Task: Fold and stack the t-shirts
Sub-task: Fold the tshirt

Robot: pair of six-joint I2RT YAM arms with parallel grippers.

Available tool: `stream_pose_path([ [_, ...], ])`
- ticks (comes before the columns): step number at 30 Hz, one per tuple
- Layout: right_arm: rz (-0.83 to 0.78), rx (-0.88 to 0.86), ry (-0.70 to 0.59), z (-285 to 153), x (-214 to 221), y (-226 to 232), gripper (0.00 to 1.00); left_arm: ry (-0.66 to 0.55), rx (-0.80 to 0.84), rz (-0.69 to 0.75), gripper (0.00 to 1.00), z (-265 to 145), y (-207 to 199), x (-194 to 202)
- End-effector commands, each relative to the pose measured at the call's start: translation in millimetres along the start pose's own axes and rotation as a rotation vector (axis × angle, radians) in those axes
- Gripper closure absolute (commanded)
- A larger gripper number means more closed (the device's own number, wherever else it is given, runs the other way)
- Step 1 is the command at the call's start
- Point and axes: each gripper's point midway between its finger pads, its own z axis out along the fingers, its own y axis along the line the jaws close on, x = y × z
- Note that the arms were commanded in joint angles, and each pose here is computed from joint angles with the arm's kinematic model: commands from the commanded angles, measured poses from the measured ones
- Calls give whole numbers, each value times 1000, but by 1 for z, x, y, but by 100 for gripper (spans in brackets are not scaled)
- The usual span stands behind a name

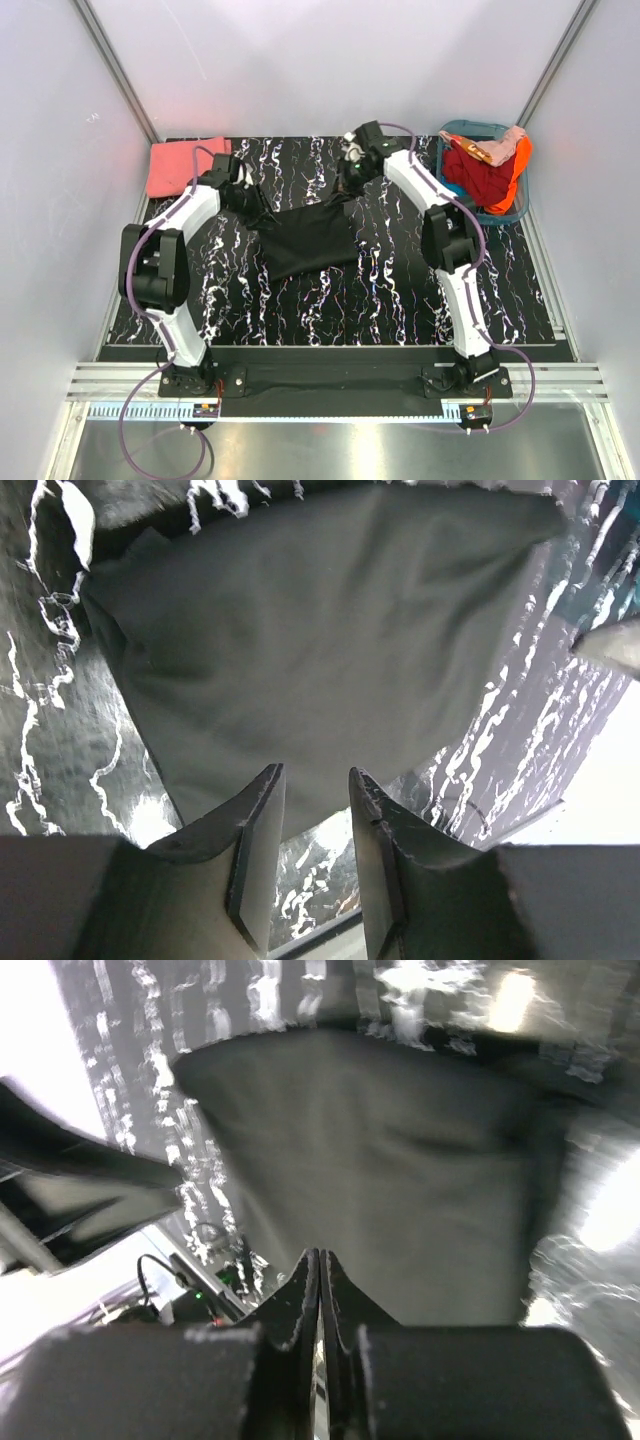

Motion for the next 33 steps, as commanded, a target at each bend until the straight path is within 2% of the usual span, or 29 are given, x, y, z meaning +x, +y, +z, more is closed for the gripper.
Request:
stream_pose_path([
  [1, -20, -105, -54, 16, -17, 21, 95, -70, 85, 39, 64, -1, -18, -28],
  [5, 0, -134, -88, 34, -31, 13, 96, -48, 77, 27, 66, 17, -9, -34],
  [8, 67, -185, -93, 51, -41, -3, 98, -57, 52, -18, 66, 28, 14, -45],
  [17, 140, -178, -141, 54, -67, -48, 98, -78, 59, -50, 67, 48, 47, -71],
  [24, 184, -150, -176, 38, -88, -70, 98, -93, 114, -28, 66, 41, 34, -86],
  [28, 144, -143, -207, 7, -98, -45, 96, -107, 146, -8, 62, 21, 18, -84],
  [32, 131, -120, -179, -9, -79, -36, 94, -119, 191, 4, 60, -1, 0, -70],
  [33, 96, -134, -200, -23, -78, -20, 93, -108, 201, -11, 60, -1, -4, -62],
])
